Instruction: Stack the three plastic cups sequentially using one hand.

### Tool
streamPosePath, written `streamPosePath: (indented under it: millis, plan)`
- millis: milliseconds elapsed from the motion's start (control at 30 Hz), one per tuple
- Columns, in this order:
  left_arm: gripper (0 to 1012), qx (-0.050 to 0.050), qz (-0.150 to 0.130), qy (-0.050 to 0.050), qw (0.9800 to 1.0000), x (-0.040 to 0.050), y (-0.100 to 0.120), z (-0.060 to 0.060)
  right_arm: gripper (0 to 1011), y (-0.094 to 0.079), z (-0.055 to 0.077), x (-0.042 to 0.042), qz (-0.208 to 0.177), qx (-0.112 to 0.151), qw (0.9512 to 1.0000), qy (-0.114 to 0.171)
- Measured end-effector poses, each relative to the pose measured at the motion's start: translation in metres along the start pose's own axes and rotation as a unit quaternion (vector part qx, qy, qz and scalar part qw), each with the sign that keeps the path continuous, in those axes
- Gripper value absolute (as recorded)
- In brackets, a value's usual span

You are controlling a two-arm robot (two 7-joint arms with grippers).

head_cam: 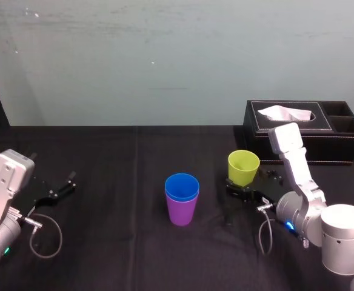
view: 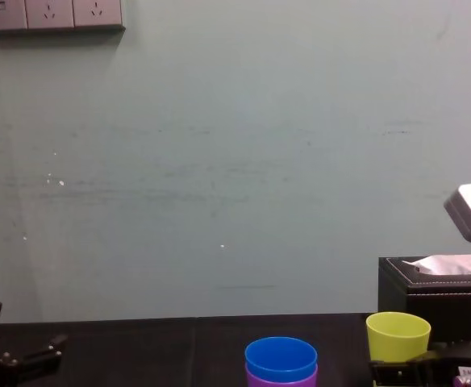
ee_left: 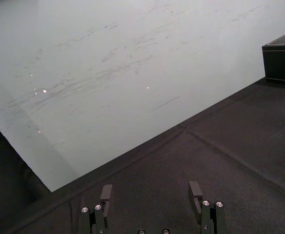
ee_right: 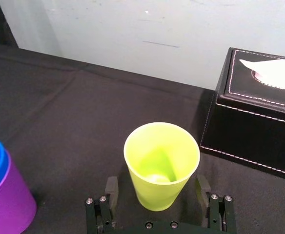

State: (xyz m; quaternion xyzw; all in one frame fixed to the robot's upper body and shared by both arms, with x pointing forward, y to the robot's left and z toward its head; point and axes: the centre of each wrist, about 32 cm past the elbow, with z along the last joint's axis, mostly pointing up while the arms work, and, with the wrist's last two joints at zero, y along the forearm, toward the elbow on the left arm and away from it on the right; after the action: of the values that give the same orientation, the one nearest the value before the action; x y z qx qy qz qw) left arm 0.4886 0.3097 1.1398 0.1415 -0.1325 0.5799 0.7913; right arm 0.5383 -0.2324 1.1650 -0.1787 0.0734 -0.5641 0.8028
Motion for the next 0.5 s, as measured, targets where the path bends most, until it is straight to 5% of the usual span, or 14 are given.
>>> streamPosePath:
  millis: [500]
  plan:
    - [1000,0.000,0.000,0.000,1.0000,0.0000,0.0000,0.0000,1003,0.0102,-0.0004,-0.0027,-0.005,0.004,1.0000,-0.006]
